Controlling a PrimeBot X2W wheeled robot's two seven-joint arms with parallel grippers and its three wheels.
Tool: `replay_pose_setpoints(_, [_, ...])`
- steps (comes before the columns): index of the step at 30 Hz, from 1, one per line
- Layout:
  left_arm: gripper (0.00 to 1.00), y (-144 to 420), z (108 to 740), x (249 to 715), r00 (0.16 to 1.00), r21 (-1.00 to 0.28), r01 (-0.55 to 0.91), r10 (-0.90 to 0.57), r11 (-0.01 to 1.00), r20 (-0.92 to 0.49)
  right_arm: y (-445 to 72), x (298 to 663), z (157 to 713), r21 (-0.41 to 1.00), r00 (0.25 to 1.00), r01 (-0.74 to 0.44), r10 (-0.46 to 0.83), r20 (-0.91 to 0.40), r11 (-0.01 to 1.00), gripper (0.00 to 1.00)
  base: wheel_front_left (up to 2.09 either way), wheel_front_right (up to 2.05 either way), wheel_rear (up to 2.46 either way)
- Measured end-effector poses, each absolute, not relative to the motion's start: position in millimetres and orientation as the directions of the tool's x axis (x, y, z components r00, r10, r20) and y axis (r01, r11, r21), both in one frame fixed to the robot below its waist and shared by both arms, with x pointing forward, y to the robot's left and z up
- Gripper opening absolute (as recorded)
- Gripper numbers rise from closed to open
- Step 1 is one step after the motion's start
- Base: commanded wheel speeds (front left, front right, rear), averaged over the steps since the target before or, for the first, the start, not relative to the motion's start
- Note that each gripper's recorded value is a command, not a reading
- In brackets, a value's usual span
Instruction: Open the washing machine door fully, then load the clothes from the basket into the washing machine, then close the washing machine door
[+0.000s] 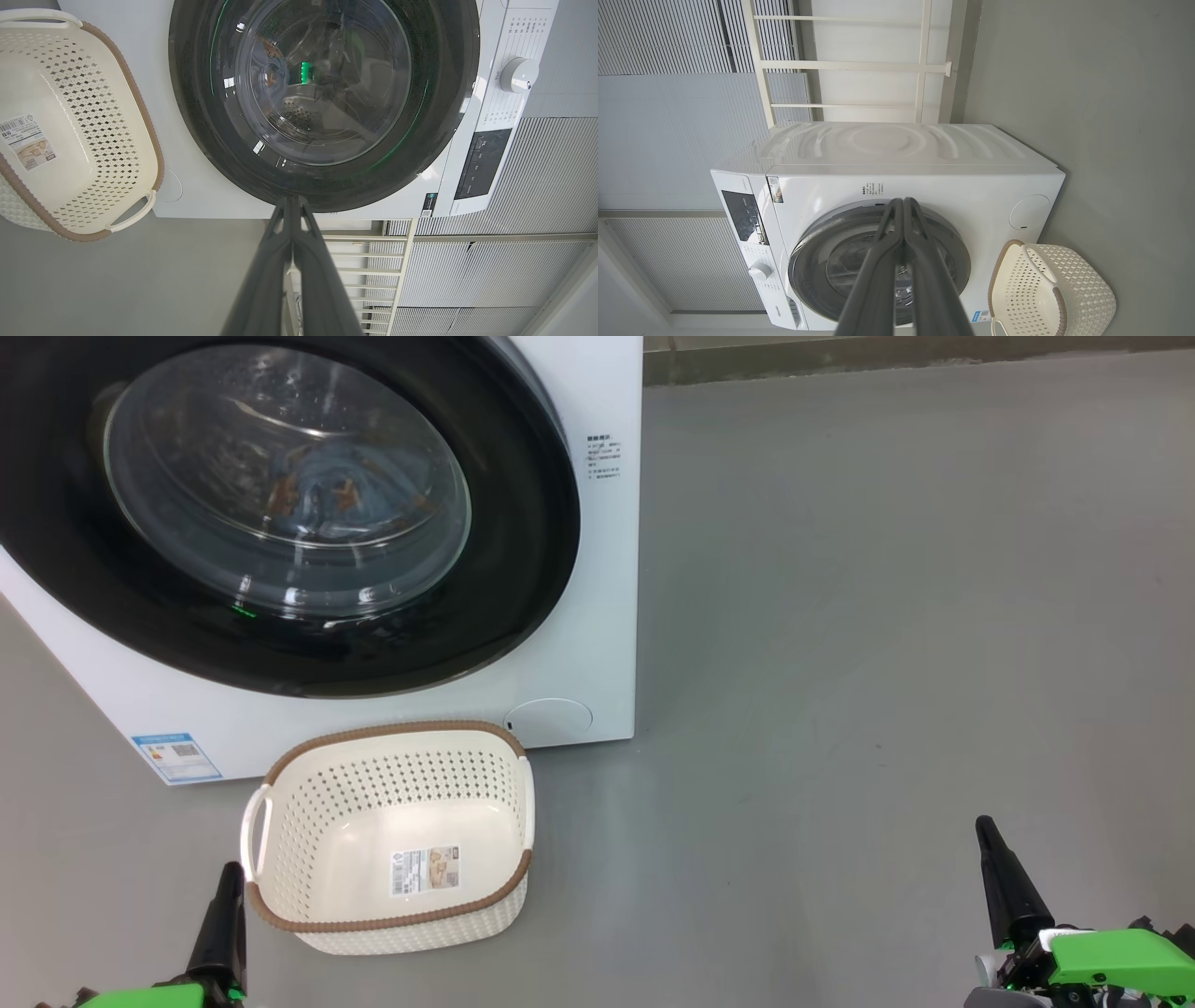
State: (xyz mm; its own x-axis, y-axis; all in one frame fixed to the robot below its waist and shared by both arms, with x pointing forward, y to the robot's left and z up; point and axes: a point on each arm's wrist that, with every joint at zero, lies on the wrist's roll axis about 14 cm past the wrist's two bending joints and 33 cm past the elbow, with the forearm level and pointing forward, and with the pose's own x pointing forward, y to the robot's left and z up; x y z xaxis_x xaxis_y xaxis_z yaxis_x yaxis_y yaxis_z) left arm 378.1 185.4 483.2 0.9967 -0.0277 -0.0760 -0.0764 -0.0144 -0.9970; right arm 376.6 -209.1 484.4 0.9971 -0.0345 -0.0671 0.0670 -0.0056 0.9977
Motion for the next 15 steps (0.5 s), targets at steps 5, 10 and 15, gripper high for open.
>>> replay_pose_setpoints(5, [0.0, 185.4, 483.2, 378.1, 0.997, -0.997, -0.076, -0.028, -0.014, -0.076, -209.1, 376.6, 484.4, 0.998, 0.997, 0.067, -0.035, -0.067, -0.006, 0.0, 0.0, 0.0, 0.0])
replay_pose_setpoints(10, [0.0, 185.5, 483.2, 378.1, 0.997, -0.997, -0.076, -0.027, -0.014, -0.076, -209.1, 376.6, 484.4, 0.998, 0.997, 0.067, -0.035, -0.067, -0.006, 0.0, 0.0, 0.0, 0.0])
replay_pose_setpoints(15, [0.0, 185.5, 483.2, 378.1, 0.997, -0.997, -0.076, -0.027, -0.014, -0.076, -209.1, 376.6, 484.4, 0.998, 0.997, 0.067, -0.035, -0.067, -0.006, 0.0, 0.0, 0.0, 0.0])
